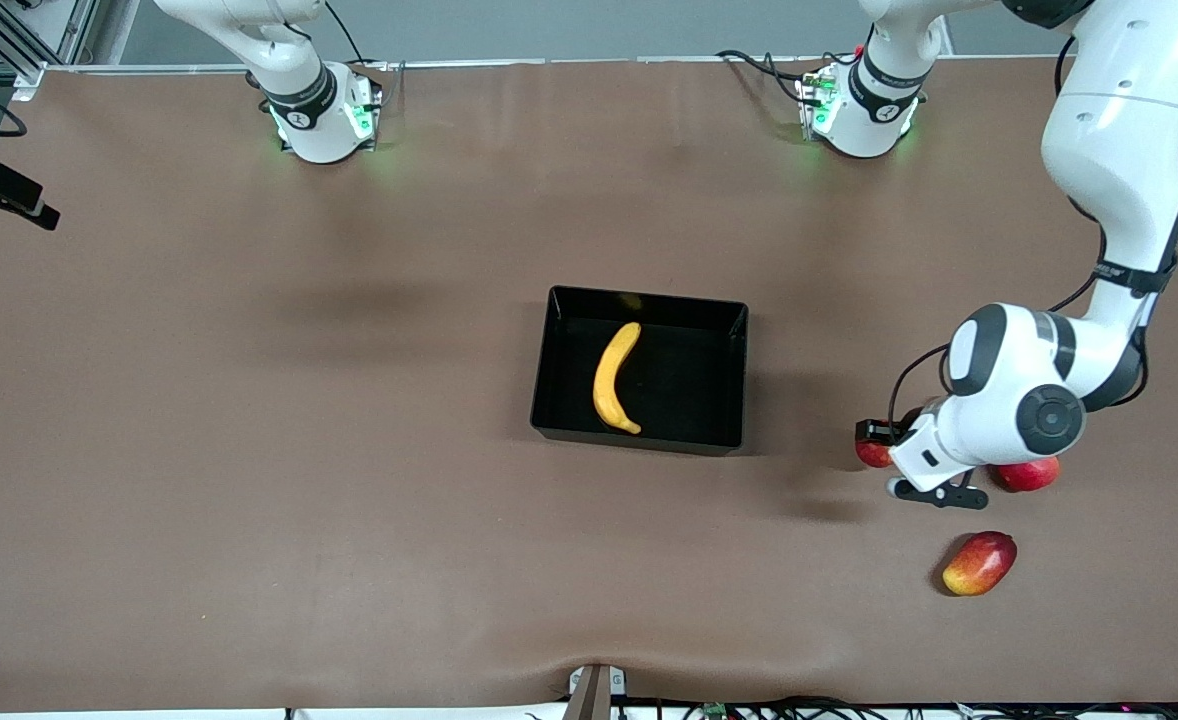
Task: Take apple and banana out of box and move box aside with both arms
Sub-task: 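Carry the red apple out and set it beside the dark plum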
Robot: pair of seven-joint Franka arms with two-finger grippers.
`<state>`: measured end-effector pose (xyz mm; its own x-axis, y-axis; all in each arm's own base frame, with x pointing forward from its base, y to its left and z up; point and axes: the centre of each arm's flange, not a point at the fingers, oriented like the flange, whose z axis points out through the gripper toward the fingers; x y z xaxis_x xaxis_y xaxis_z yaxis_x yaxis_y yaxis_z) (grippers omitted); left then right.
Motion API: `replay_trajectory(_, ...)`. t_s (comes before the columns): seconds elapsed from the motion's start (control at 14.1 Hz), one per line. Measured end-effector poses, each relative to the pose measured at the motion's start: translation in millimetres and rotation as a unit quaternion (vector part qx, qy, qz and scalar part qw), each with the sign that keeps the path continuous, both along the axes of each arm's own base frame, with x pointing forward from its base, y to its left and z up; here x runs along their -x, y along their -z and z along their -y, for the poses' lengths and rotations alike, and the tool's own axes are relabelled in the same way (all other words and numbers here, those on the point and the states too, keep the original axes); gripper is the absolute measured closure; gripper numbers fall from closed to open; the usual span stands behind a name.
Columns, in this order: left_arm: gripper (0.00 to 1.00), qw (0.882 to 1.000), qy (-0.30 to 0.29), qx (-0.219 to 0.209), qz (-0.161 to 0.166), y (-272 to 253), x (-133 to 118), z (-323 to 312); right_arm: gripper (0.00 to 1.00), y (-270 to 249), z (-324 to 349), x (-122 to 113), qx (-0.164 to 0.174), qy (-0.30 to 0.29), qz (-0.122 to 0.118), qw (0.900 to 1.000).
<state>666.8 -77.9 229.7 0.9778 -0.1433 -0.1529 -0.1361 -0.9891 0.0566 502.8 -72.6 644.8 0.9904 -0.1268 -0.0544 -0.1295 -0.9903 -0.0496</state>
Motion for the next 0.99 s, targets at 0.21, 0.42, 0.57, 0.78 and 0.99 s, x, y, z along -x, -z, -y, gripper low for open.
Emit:
replay_trajectory(0.21, 0.34, 1.000, 0.011, -0.022, 0.001, 13, 2, -4, 0.00, 0, 1, 0, 0.000, 0.001, 0.000, 1.000)
replay_trajectory(0.42, 0.30, 1.000, 0.013, -0.024, 0.004, 16, 1, -5, 0.00, 0, 2, 0, 0.000, 0.002, 0.000, 1.000)
replay_trajectory(0.57, 0.10, 1.000, 0.011, -0.024, 0.013, 9, -3, -7, 0.00, 0, 2, 0, 0.000, 0.002, -0.001, 1.000)
replay_trajectory(0.78, 0.00, 0.998, 0.011, -0.027, 0.048, -37, -13, -8, 0.00, 1, 2, 0, 0.000, 0.002, -0.001, 1.000)
replay_trajectory(0.99, 0.00, 0.996, 0.046, -0.016, 0.073, -90, -4, 51, 0.00, 1, 1, 0, -0.004, 0.002, -0.001, 1.000)
